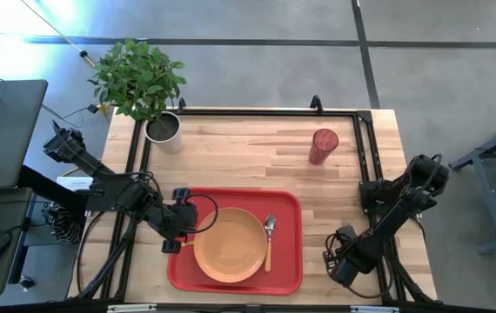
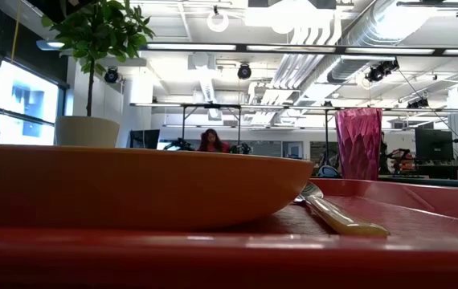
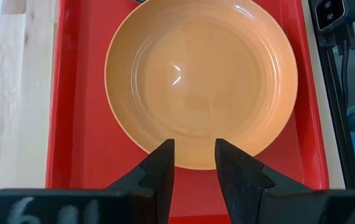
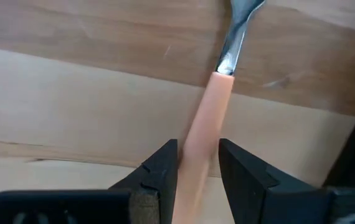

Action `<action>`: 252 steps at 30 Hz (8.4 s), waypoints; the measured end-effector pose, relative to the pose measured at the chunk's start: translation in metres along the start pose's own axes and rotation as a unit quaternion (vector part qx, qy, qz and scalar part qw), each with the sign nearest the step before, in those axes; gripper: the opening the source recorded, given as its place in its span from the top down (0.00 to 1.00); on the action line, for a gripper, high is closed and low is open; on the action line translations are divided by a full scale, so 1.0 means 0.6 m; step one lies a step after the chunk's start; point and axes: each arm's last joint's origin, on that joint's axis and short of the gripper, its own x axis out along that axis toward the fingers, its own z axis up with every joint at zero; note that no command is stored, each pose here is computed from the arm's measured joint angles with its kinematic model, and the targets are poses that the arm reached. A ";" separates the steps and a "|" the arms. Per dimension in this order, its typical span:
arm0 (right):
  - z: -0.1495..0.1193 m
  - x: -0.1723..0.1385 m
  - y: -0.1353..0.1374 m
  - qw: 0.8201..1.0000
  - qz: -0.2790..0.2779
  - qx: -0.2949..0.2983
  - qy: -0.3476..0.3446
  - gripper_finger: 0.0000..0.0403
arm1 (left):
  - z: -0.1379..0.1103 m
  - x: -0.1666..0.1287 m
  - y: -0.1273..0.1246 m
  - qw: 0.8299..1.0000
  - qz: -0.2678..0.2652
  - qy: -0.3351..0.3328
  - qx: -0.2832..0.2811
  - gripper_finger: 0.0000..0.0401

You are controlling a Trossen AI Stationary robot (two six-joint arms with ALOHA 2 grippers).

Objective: Pick and place plate/cup/fork/spoon on tray
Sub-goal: Put the light orange fork to the right of the yellow spoon, then move the orange tray to the center of the table

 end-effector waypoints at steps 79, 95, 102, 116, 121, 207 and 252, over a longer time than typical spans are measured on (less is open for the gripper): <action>0.055 -0.088 0.285 0.975 0.162 0.153 -0.023 0.92 | -0.036 -0.006 0.028 0.987 0.138 0.080 0.016 0.74; 0.087 -0.075 0.294 0.981 0.137 0.132 -0.045 0.93 | -0.036 -0.007 0.029 0.987 0.141 0.078 0.020 0.74; 0.091 -0.075 0.295 0.984 0.128 0.120 -0.032 0.92 | -0.036 -0.007 0.029 0.987 0.141 0.079 0.023 0.74; 0.089 -0.072 0.300 0.984 0.132 0.120 -0.012 0.92 | -0.035 -0.007 0.030 0.986 0.150 0.074 0.026 0.74; 0.089 -0.072 0.300 0.985 0.125 0.118 0.006 0.91 | -0.035 -0.007 0.030 0.986 0.150 0.074 0.026 0.74; 0.255 -0.331 0.086 0.968 0.097 -0.056 -0.223 0.79 | -0.150 0.061 0.033 0.799 0.204 0.213 -0.523 0.74; 0.328 -0.380 0.018 0.942 0.065 -0.203 -0.261 0.79 | -0.179 0.195 -0.048 0.659 0.084 0.213 -0.717 0.74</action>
